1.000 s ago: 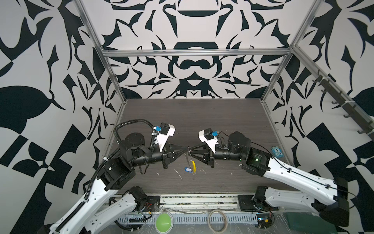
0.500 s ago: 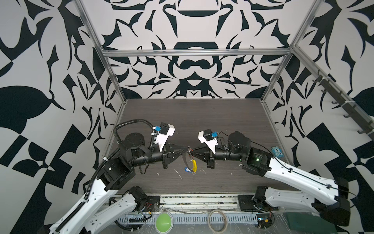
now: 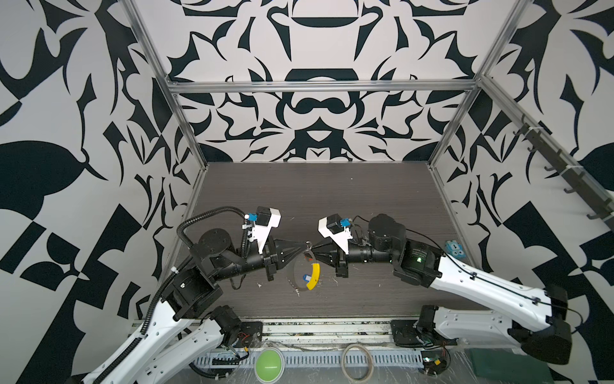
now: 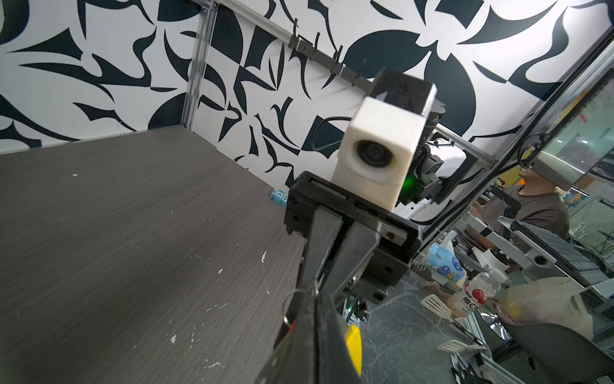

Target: Remove the keys from the keyring

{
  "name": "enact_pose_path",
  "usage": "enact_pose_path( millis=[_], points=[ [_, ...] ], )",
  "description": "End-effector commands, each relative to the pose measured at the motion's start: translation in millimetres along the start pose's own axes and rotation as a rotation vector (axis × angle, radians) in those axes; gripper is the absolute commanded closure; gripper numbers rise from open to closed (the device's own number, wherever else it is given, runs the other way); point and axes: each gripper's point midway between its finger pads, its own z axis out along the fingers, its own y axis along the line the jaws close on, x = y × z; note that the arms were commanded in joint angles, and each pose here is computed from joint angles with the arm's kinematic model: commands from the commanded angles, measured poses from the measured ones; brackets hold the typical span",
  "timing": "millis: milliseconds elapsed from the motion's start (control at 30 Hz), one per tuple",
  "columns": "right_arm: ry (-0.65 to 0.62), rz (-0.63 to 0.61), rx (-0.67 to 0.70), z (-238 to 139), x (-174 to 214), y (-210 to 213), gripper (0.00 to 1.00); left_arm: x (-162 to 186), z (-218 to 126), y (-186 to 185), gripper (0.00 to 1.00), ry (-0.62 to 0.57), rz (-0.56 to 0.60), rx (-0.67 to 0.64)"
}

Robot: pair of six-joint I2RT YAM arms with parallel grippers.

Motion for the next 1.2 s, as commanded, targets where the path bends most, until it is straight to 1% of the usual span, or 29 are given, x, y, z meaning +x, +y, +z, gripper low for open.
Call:
enact_pose_path(
  millis=[0,233,367,567,867,1000,1100,1167],
  points=[
    [-0.073,-0.087,-0.081,-2,-31,24,1.00,-19,1,-5,1.00,-0.105,0.034,0.035],
    [-0.104,-0.118,-0.097,0,-38,30,1.00,-20,4,-3,1.00,-0.147,0.044,0.049],
    [-0.089,-0.134,-0.125,3,-37,37,1.00,-20,4,-1,1.00,-0.152,0.048,0.044],
    [-0.063,-0.142,-0.102,5,-30,36,1.00,-20,1,0,1.00,-0.157,0.055,0.032],
    [-0.041,-0.100,0.046,-13,-3,14,1.00,-19,-16,3,1.00,-0.174,0.080,-0.046],
    [-0.034,-0.087,0.092,-24,5,7,1.00,-13,-20,15,1.00,-0.173,0.073,-0.113],
    [-0.023,-0.075,0.158,-29,14,-5,1.00,-9,-25,21,1.00,-0.189,0.069,-0.146],
    [-0.004,-0.031,0.222,-33,24,-23,1.00,-7,-27,25,1.00,-0.194,0.065,-0.165]
  ],
)
